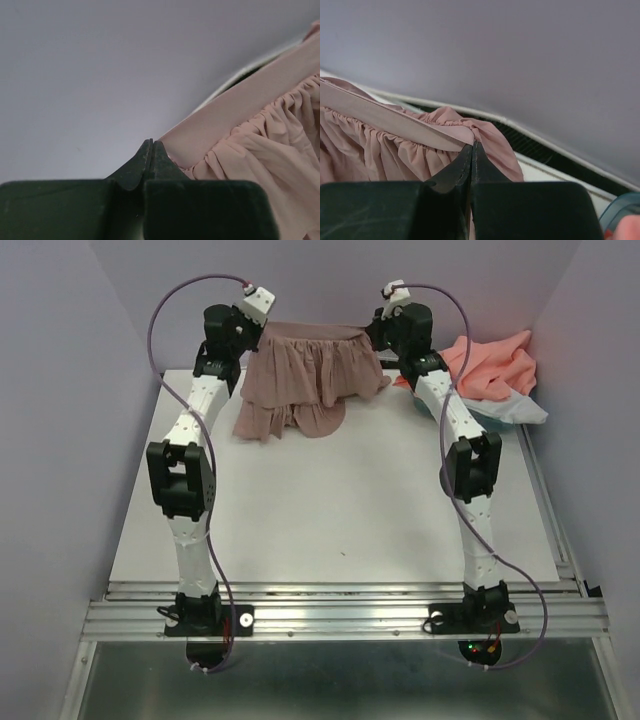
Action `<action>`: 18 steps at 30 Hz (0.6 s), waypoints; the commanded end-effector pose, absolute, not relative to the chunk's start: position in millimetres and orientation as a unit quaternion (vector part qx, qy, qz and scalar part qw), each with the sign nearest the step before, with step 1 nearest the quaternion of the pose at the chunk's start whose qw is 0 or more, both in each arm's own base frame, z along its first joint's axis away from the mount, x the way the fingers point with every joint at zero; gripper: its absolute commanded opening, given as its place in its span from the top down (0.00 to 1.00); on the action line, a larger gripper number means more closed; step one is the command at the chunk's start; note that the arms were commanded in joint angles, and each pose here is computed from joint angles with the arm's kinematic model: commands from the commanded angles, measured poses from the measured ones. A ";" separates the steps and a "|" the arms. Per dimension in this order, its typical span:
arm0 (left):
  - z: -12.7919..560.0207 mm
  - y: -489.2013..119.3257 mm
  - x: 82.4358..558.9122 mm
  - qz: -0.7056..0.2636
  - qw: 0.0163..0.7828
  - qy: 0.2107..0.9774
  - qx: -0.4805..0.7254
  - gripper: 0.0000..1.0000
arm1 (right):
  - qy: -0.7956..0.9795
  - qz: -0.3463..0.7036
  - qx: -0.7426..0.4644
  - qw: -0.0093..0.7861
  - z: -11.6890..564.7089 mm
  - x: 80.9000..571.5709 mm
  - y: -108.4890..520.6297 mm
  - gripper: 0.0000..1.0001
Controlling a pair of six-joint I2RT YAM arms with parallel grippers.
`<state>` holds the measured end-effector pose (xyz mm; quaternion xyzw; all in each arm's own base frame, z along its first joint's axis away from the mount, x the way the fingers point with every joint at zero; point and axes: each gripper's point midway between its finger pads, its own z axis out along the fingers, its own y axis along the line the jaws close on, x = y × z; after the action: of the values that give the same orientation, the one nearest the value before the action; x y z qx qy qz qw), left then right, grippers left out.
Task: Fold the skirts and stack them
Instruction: Flatten the skirt out
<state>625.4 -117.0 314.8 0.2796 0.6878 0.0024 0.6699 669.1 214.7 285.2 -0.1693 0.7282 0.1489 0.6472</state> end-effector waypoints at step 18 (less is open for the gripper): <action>206.4 -103.1 511.2 0.087 0.636 0.621 0.450 1.00 | 0.709 0.227 -0.267 0.612 204.6 584.7 220.8 0.99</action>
<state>539.9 -108.5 266.9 0.3864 0.6178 0.0588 0.6823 618.9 228.1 297.1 -0.2125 0.6555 0.2189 0.6909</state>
